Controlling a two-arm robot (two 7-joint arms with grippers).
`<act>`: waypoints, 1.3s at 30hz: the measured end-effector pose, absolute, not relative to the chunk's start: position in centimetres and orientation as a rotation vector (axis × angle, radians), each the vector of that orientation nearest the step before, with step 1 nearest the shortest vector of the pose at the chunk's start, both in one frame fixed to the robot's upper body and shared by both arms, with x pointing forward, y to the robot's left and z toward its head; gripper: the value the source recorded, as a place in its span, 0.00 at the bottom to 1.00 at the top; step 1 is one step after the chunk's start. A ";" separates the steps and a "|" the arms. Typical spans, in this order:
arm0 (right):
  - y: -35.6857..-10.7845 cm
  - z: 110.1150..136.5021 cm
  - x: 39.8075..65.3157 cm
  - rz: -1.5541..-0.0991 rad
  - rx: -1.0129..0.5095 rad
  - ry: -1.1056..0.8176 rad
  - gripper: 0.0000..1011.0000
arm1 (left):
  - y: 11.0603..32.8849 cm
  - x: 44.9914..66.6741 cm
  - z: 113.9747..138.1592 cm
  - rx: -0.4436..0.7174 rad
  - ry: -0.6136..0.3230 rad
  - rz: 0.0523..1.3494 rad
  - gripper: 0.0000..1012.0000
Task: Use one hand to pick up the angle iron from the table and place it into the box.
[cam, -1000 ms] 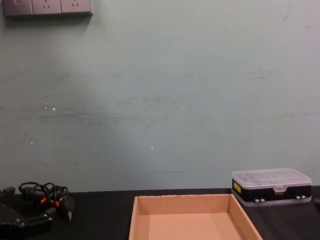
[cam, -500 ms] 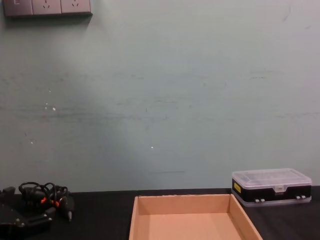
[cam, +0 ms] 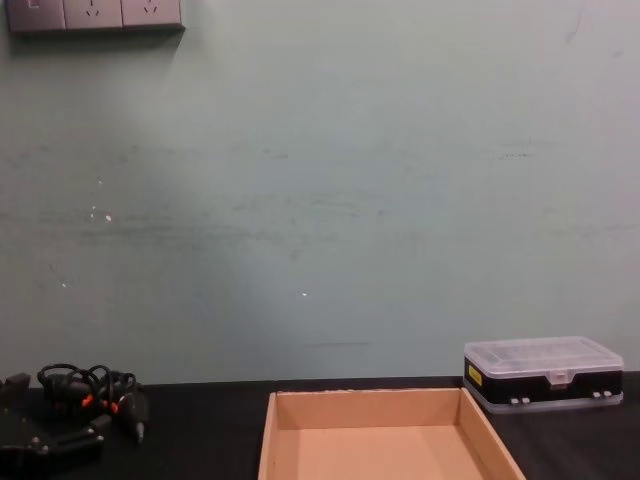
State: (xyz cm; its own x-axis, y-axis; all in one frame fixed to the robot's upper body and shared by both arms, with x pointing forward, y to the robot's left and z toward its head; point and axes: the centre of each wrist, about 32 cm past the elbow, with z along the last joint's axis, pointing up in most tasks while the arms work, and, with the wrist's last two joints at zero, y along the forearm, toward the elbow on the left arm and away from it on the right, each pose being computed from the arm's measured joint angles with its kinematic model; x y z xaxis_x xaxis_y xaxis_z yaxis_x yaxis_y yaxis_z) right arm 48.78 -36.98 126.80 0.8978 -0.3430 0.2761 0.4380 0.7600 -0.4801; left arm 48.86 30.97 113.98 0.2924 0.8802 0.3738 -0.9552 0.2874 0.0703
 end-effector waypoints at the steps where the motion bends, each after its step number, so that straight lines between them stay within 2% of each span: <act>1: -36.9 126.8 49.0 -0.398 -0.581 -0.165 0.99 | 31.0 48.9 114.0 0.304 -0.285 1.248 0.99; 16: -34.2 124.2 50.5 -0.188 -0.648 -0.075 0.99 | 31.0 48.9 114.0 0.304 -0.285 1.248 0.99; 39: -32.9 122.3 51.6 -0.172 -0.665 -0.069 0.99 | 31.0 48.9 114.0 0.305 -0.285 1.248 0.99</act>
State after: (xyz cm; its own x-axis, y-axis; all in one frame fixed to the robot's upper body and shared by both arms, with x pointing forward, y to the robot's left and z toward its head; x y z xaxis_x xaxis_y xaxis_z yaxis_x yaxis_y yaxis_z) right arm 51.58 -32.92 122.29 0.9835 -0.1369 0.1182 0.1807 0.7734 -0.6077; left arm 48.86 30.97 113.98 0.2923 0.8803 0.3737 -0.9552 0.2873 0.0703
